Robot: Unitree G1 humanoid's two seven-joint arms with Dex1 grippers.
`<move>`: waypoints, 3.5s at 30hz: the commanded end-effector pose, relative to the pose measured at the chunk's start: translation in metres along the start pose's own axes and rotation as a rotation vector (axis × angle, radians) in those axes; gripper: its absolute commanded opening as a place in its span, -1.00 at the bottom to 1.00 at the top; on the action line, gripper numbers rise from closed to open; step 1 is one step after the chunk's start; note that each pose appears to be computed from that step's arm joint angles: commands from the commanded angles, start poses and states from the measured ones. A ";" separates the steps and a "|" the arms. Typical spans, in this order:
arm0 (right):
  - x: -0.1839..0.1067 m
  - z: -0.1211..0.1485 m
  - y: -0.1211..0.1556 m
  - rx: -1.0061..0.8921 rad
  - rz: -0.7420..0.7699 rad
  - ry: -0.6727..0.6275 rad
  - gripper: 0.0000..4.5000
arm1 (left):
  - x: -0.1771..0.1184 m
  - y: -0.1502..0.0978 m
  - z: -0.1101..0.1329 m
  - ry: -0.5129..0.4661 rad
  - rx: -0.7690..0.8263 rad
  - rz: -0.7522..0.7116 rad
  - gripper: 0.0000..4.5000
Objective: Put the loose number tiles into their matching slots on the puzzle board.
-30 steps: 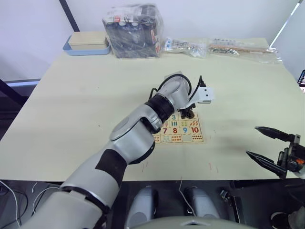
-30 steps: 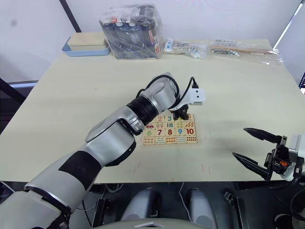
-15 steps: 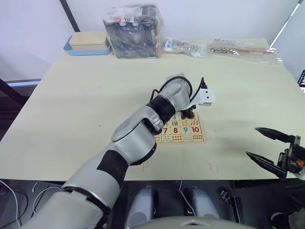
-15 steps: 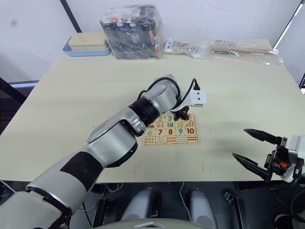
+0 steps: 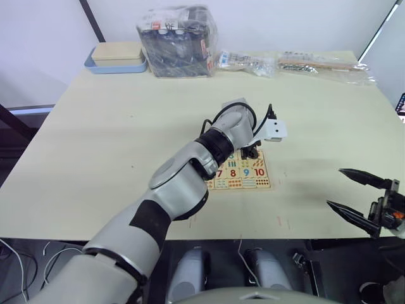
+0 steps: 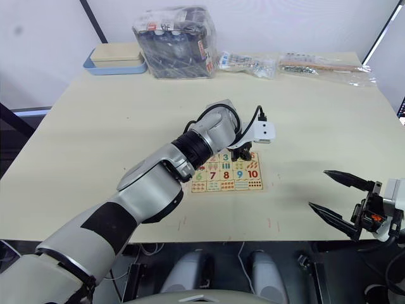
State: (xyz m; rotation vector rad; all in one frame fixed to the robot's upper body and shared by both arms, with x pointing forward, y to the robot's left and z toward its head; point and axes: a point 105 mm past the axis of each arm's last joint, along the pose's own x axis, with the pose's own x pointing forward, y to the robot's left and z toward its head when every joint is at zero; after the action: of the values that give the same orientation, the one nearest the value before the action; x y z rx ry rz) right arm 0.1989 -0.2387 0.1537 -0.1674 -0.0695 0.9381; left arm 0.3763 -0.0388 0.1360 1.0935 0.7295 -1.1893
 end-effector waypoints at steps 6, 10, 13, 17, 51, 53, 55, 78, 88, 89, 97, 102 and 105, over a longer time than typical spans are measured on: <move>-0.001 0.013 0.001 -0.054 -0.002 -0.029 1.00 | -0.001 -0.004 0.006 -0.014 0.008 -0.010 -0.58; -0.001 0.013 0.001 -0.053 -0.001 -0.029 1.00 | -0.001 -0.004 0.006 -0.013 0.004 -0.009 -0.58; -0.001 0.013 0.001 -0.052 0.000 -0.029 1.00 | -0.001 -0.004 0.006 -0.014 0.004 -0.011 -0.58; -0.001 0.013 0.001 -0.050 0.003 -0.029 1.00 | -0.002 -0.003 0.006 -0.019 0.005 -0.005 -0.02; -0.001 0.010 0.004 -0.040 -0.018 -0.030 1.00 | -0.019 0.014 -0.002 -0.458 0.097 0.021 -0.97; -0.001 0.010 0.004 -0.040 -0.017 -0.030 1.00 | -0.016 0.015 -0.004 -0.454 0.090 0.035 -0.97; 0.000 0.010 0.004 -0.039 -0.016 -0.030 1.00 | -0.013 0.015 -0.006 -0.450 0.087 0.047 -0.97; -0.001 0.011 0.007 -0.037 -0.021 -0.032 1.00 | 0.007 0.016 -0.012 -0.386 0.136 0.092 -0.97; 0.000 0.011 0.007 -0.036 -0.020 -0.032 1.00 | 0.007 0.015 -0.012 -0.391 0.138 0.087 -0.97; 0.000 0.011 0.007 -0.036 -0.021 -0.033 1.00 | 0.006 0.017 -0.012 -0.397 0.135 0.095 -0.97; 0.003 0.011 0.008 -0.034 -0.014 -0.043 1.00 | -0.029 0.031 -0.009 -0.593 0.020 0.145 -0.97; 0.011 0.015 0.007 -0.041 0.014 -0.055 1.00 | -0.089 0.033 -0.032 -0.844 -0.177 0.205 -0.97; 0.016 0.017 0.006 -0.044 0.028 -0.064 1.00 | -0.111 0.028 -0.052 -0.896 -0.308 0.265 -0.97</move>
State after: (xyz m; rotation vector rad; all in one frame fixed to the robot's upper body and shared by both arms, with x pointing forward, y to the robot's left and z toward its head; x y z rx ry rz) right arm 0.2009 -0.2249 0.1604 -0.1650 -0.1168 0.9465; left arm 0.3883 0.0456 0.2014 0.3634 0.1228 -1.1603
